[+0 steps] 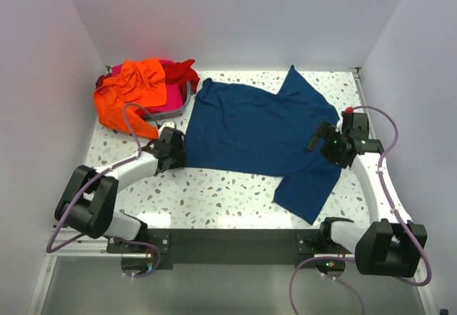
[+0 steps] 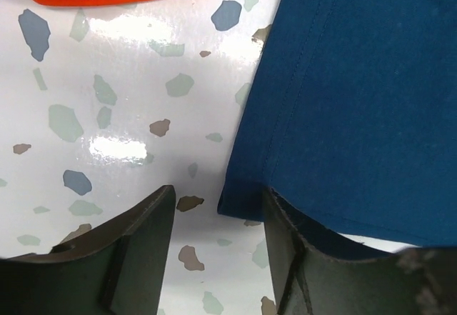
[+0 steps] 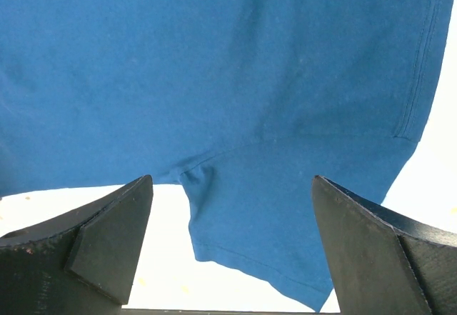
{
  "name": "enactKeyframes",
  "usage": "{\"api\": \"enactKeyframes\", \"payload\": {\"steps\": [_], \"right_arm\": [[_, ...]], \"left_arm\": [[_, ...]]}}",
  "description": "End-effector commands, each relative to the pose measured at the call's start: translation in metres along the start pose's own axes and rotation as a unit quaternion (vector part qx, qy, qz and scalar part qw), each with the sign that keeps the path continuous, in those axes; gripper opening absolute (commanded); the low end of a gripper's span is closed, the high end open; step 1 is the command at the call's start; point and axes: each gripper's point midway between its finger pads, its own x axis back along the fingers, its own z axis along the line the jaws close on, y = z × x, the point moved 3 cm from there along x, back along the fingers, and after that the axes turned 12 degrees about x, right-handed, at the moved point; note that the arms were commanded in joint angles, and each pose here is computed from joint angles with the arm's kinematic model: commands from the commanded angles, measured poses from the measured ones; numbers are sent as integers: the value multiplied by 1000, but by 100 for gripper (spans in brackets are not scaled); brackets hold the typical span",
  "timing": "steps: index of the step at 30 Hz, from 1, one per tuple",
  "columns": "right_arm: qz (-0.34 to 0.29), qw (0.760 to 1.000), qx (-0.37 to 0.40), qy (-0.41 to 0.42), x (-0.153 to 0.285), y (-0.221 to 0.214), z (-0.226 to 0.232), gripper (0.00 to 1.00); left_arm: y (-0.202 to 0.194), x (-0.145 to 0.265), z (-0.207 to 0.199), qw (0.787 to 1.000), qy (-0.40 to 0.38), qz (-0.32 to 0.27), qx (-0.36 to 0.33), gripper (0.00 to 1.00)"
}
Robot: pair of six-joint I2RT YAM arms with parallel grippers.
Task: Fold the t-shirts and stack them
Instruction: Flatten the tshirt out
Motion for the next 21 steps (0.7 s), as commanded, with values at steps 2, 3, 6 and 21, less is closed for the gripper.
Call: {"api": "enactKeyframes", "payload": {"steps": [2, 3, 6, 21], "right_arm": [[1, 1000, -9, -8, 1, -8, -4, 96], [2, 1000, -10, -7, 0, -9, -4, 96], [8, 1000, -11, -8, -1, -17, -6, 96], [56, 997, -35, -44, -2, -54, -19, 95]], "left_arm": [[-1, -3, -7, 1000, -19, -4, 6, 54], [-1, -3, -8, 1000, -21, -3, 5, 52], [-3, -3, -11, 1000, -31, 2, 2, 42], [14, 12, -31, 998, -67, 0, -13, 0]]}}
